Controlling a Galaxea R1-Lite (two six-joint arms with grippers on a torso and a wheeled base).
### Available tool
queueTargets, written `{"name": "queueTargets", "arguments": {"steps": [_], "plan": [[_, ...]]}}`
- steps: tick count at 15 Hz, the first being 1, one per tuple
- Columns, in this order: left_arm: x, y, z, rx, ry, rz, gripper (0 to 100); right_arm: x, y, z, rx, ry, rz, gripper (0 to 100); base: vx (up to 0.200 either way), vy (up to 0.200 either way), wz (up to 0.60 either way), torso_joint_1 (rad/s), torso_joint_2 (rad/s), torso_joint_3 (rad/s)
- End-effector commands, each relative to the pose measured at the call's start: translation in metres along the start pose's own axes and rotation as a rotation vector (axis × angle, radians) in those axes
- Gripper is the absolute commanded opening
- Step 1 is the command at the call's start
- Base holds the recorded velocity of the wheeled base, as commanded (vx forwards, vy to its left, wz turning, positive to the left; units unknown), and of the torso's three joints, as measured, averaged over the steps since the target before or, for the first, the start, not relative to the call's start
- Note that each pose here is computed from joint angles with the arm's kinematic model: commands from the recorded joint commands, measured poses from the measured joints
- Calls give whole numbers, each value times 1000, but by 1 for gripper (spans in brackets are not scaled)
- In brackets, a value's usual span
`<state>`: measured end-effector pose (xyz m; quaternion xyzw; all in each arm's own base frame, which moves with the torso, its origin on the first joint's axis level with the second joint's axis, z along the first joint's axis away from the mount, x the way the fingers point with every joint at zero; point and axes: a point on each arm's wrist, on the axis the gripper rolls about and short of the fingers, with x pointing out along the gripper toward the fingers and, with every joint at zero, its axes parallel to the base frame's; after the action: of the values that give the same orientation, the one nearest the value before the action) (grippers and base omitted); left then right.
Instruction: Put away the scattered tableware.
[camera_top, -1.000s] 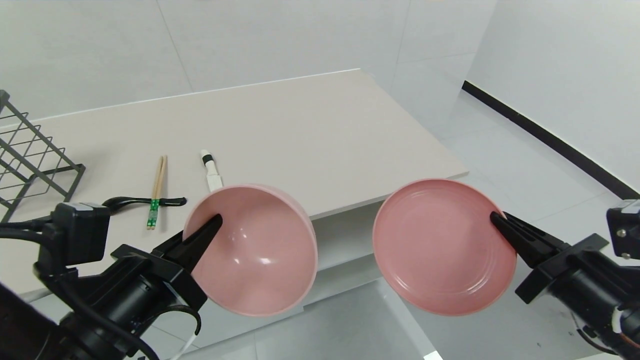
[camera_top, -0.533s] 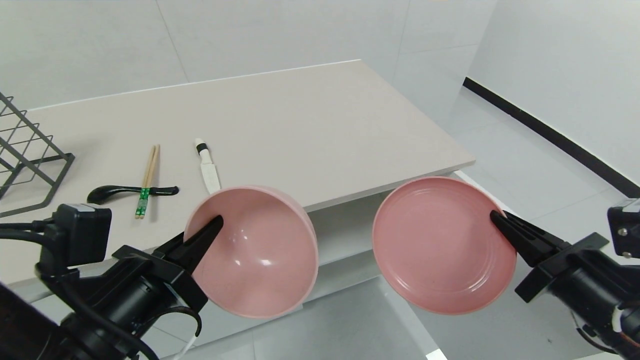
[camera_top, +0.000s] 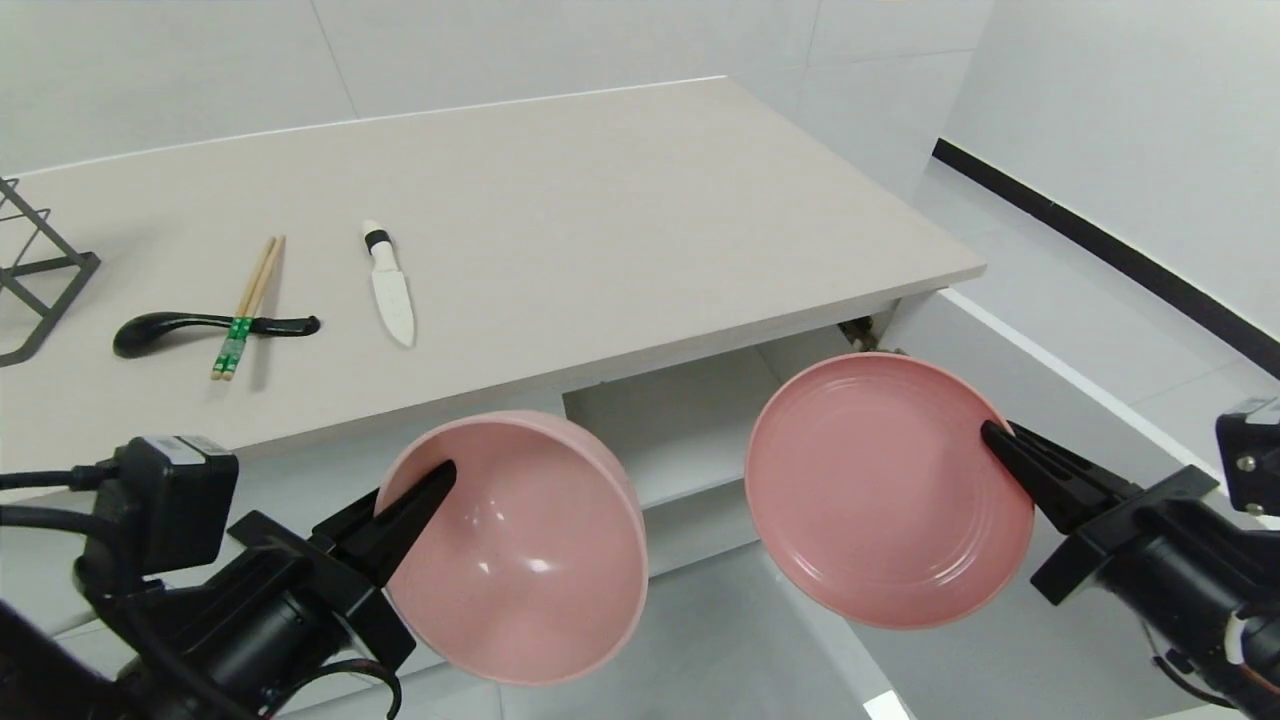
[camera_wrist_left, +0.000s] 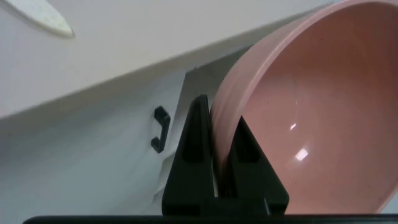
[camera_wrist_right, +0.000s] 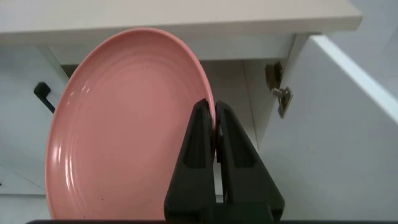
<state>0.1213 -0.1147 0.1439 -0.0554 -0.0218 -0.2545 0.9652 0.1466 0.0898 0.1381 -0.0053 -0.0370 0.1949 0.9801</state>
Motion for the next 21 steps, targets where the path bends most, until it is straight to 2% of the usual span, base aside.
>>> {"name": "queueTargets", "arguments": {"steps": [1,10,21], "plan": [[-5,0,-5,41,25,-10,0,0,0,-1,-1,3,-1,0,0,0,0,-212,491,286],[-4,0,-8,49,43,-9,0,0,0,-1,-1,4,1,0,0,0,0,-74,190,110],[-3,0,-9,52,50,-9,0,2,0,-2,3,12,-4,0,0,0,0,-143,439,287]]}}
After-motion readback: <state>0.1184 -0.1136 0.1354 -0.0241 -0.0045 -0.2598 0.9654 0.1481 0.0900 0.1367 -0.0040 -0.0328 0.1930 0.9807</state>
